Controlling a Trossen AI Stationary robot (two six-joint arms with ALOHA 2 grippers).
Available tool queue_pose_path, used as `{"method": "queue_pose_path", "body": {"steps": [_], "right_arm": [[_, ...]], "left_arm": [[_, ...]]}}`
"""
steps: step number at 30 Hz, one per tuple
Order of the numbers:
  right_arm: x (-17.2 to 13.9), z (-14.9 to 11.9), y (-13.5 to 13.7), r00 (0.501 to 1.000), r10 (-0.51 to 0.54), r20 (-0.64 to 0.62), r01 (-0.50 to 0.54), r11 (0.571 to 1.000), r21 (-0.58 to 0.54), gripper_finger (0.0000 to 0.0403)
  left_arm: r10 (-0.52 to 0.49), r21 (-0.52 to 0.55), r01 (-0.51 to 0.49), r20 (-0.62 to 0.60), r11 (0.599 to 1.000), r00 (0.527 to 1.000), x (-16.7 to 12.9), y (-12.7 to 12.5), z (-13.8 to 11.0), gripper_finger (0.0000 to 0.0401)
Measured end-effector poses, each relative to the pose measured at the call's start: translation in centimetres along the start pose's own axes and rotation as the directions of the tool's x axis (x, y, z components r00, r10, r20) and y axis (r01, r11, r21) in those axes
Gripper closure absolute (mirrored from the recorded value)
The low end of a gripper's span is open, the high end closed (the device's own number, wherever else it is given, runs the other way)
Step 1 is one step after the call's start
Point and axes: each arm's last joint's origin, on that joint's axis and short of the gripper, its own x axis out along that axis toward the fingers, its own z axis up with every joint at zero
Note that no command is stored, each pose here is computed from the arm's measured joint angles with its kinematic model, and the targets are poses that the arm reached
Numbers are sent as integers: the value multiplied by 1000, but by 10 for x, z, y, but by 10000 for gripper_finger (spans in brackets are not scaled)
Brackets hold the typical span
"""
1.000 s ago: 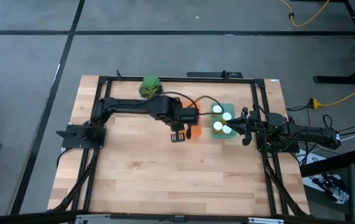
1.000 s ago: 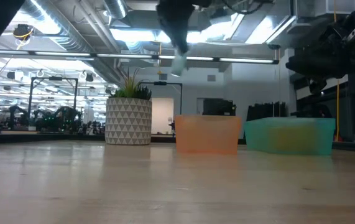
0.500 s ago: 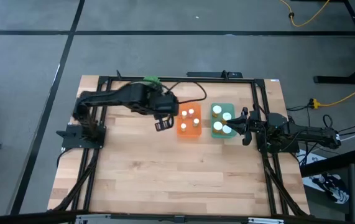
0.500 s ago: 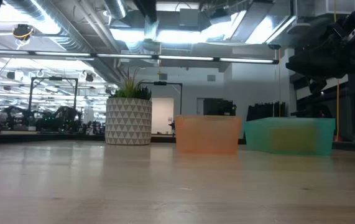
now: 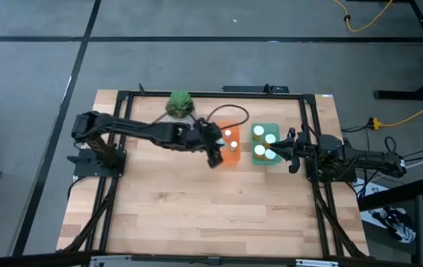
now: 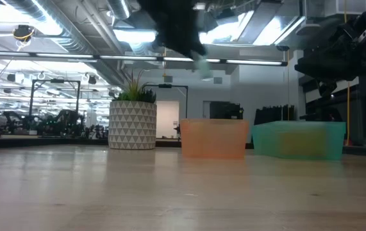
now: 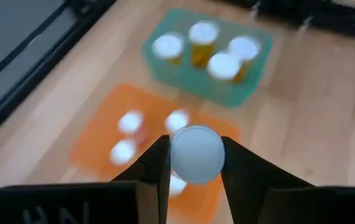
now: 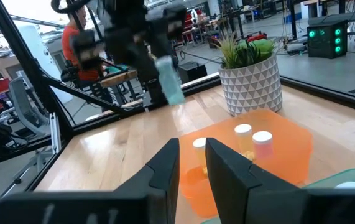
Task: Pick and place medicine bottles into bin by pill shape (circle, oval)
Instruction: Put the small blue bottle into the orange bin
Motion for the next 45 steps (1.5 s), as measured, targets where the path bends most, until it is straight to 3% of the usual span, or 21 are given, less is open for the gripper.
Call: {"method": "queue_pose_path", "body": {"steps": [9, 15, 26, 45], "right_arm": [[0, 0, 0, 1000, 0, -2, 0, 1000, 1, 322], [0, 0, 0, 1000, 0, -2, 0, 1000, 8, 322], [0, 0, 0, 1000, -1, -6, 2, 1000, 25, 322], [0, -1, 0, 1000, 22, -17, -22, 999, 26, 322]], "left_arm": [[-70, 50, 72, -56, 996, 996, 60, -25, -5, 300], [10, 73, -3, -98, 997, 995, 75, -23, -15, 300], [36, 92, -20, -177, 996, 983, 113, -23, -38, 300], [26, 128, -1, -200, 992, 979, 122, -10, -36, 300]]}}
